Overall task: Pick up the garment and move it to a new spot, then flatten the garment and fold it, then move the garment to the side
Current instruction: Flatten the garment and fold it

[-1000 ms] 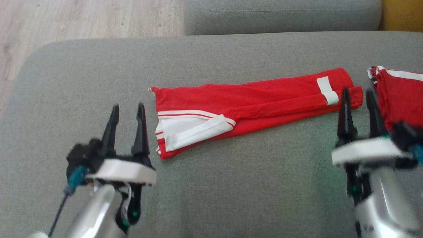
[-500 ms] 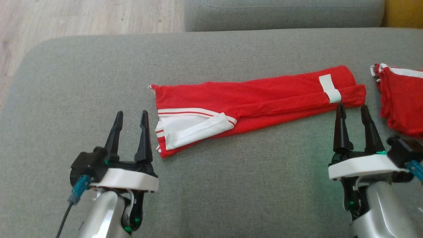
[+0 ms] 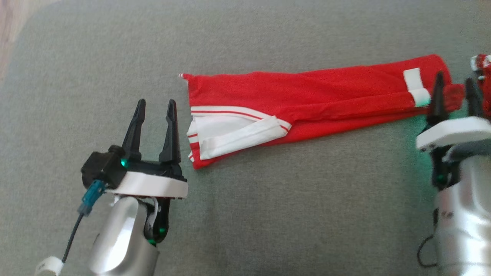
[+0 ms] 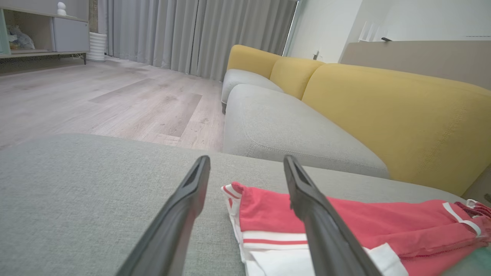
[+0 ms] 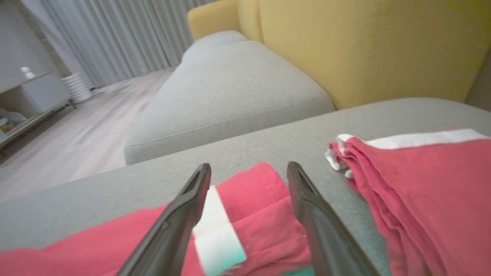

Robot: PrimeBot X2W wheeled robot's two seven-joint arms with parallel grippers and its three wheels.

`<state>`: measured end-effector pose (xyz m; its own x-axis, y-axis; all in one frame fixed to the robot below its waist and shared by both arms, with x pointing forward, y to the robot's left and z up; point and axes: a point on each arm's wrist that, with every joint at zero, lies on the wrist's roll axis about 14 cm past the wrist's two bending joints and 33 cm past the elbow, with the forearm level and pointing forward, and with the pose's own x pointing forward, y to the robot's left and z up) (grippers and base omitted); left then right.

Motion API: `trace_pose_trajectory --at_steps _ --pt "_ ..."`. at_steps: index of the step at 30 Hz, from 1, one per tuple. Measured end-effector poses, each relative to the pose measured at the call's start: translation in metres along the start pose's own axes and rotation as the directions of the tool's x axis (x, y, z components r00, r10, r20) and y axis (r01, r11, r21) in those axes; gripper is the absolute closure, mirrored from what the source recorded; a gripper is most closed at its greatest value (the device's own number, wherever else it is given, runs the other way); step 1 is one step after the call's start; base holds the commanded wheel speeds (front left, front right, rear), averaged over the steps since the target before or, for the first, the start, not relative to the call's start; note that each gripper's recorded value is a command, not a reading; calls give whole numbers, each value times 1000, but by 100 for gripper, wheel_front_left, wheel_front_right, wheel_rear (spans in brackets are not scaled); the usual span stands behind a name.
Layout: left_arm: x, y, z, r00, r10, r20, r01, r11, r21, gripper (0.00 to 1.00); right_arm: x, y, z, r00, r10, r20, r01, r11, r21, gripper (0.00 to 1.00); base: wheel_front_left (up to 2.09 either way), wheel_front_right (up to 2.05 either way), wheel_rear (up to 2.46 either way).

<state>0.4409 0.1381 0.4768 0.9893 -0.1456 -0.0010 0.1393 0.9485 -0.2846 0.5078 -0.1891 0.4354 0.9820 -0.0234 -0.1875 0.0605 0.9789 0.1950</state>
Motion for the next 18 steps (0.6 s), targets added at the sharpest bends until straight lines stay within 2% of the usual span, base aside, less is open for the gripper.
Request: trace_pose_trajectory --at_steps 4,10,17,18 --pt "2 9 -2 1000 21 -3 -21 1000 0 0 14 -20 -22 992 -79 -102 81 997 13 0 0 0 0" --pt "0 17 -6 999 40 -14 -40 999 0 0 7 -36 -67 956 -139 -258 137 990 -26 0 0 0 0" --pt "2 17 -11 999 37 -25 -38 999 -8 0 20 -33 -67 950 -140 -279 136 990 -35 0 0 0 0" --pt "2 17 -11 999 37 -26 -37 999 -9 0 20 -32 -68 949 -139 -283 133 990 -38 71 0 0 0"
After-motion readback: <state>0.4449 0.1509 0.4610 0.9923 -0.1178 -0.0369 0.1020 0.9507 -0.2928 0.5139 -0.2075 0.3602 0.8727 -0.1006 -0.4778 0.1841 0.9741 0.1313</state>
